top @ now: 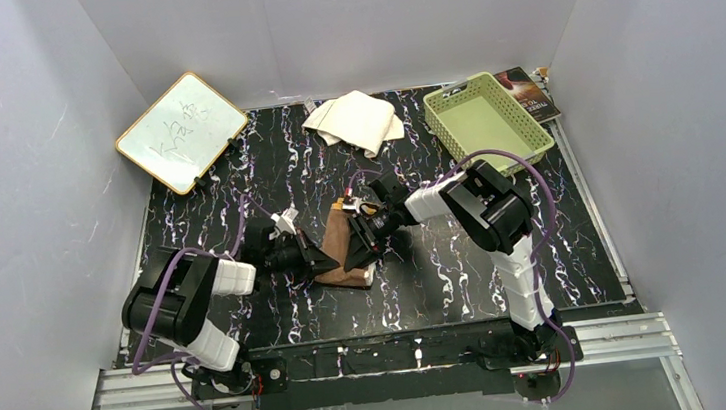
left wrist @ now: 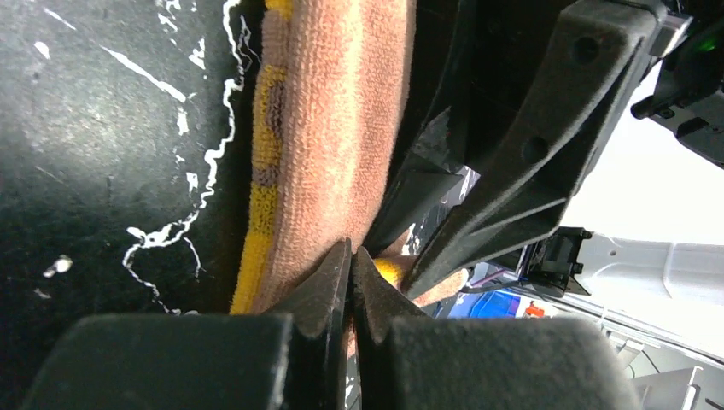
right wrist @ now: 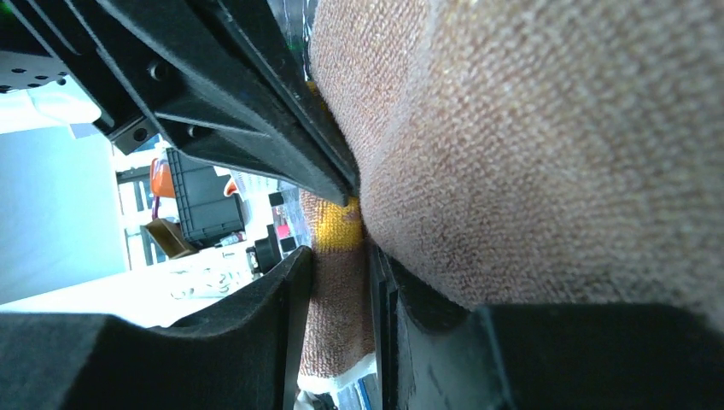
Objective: Roll the towels
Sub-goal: Roll the towel at the center of the board.
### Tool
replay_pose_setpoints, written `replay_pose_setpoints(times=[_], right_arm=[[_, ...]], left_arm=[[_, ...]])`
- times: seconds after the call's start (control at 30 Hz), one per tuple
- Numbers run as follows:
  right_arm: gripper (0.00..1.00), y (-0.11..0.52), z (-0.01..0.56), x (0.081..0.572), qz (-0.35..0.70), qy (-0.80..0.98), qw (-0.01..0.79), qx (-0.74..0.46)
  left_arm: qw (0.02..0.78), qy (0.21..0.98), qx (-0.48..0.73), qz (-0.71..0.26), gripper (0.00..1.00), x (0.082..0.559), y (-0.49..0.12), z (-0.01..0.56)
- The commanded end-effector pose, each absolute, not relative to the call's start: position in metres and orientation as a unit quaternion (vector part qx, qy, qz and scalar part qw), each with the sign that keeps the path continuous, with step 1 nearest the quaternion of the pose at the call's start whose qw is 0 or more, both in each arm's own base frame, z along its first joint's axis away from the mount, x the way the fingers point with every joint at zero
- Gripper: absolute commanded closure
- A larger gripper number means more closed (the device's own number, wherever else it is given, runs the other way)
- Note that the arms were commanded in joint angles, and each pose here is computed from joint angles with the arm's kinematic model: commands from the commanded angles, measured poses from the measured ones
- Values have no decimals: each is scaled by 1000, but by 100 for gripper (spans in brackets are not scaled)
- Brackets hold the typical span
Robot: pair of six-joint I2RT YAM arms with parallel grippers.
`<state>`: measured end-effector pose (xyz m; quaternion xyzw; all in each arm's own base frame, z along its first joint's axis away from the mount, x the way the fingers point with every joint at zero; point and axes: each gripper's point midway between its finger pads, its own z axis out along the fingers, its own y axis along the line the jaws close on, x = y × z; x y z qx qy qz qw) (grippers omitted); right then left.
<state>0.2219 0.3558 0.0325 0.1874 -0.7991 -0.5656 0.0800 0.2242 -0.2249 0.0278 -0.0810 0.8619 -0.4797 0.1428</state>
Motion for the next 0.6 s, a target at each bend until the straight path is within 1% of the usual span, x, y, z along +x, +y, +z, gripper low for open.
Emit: replay_pose_setpoints(times=[0.0,0.07,0.1,0.13,0.17,0.3,0.37,0.47,0.57], right_arm=[[68,338,-18,239,-480,-861,38,167],[65,339,-19,240,-478,-862,36,167],[60,339,-18,241,-477,-862,33,169],[52,338,-17,242,-474,-863,28,174],[46,338,-15,245,-470,-864,18,180],[33,333,6,266,-430,-875,-50,217],[30,332,29,284,-404,-876,-113,238],[30,332,77,304,-366,-860,-224,276],[30,335,120,301,-333,-817,-332,335]], left_arm=[[168,862,-69,-473,100,229,-224,21],[169,868,-69,-461,100,229,-221,15],[169,871,-68,-457,100,230,-220,14],[169,873,-68,-453,100,230,-220,12],[169,875,-66,-450,100,231,-219,10],[168,881,-58,-439,100,232,-219,7],[165,886,-52,-430,100,230,-219,4],[156,894,-45,-417,100,226,-219,-2],[147,899,-43,-410,100,222,-219,-8]])
